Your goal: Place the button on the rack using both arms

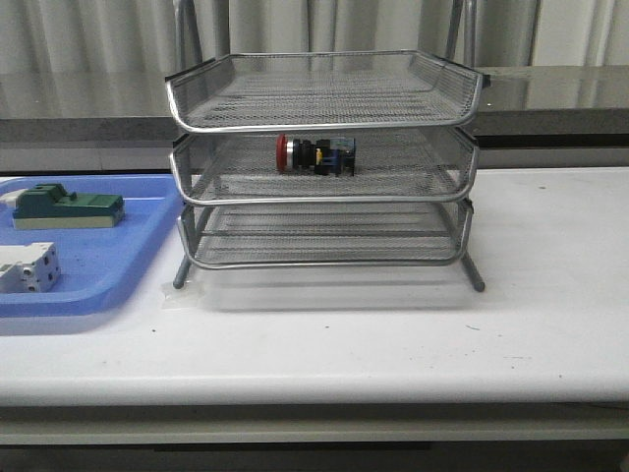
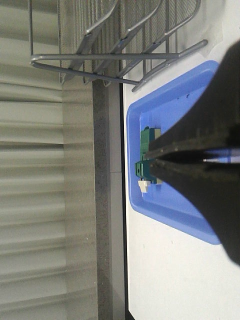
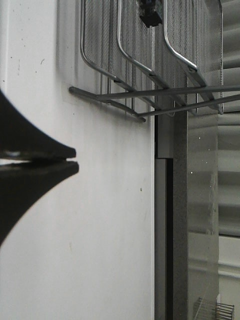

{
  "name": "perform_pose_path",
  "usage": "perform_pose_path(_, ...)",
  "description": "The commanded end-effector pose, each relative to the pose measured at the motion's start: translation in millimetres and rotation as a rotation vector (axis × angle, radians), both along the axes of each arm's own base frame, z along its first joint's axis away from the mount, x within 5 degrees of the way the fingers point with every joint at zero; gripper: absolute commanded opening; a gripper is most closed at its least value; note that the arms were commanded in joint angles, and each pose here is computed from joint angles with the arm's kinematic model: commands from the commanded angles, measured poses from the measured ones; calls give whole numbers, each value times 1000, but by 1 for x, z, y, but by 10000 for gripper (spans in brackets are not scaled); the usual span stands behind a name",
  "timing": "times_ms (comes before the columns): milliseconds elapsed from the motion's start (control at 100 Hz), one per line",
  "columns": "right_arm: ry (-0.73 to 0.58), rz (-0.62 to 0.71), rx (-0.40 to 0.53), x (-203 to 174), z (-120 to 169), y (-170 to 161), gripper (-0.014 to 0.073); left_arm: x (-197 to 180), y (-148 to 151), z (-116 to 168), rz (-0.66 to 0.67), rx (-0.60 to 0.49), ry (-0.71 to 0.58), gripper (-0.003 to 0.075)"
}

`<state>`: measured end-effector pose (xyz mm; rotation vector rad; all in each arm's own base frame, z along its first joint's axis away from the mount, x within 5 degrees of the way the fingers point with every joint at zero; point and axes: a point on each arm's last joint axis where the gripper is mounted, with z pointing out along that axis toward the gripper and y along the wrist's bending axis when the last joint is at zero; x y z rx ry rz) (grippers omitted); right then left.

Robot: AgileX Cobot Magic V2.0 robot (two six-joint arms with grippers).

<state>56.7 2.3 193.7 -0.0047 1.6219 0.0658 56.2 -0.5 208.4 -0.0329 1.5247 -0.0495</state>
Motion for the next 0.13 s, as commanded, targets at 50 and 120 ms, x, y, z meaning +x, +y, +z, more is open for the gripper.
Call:
perform_pose_path(50,-100,-2,-10,-1,8,0,-99,-2,0,-2,-8,-17,-87,-20)
perform_pose_path(120,-100,-2,-10,-1,8,0,-99,-2,0,-2,-8,-17,-87,-20)
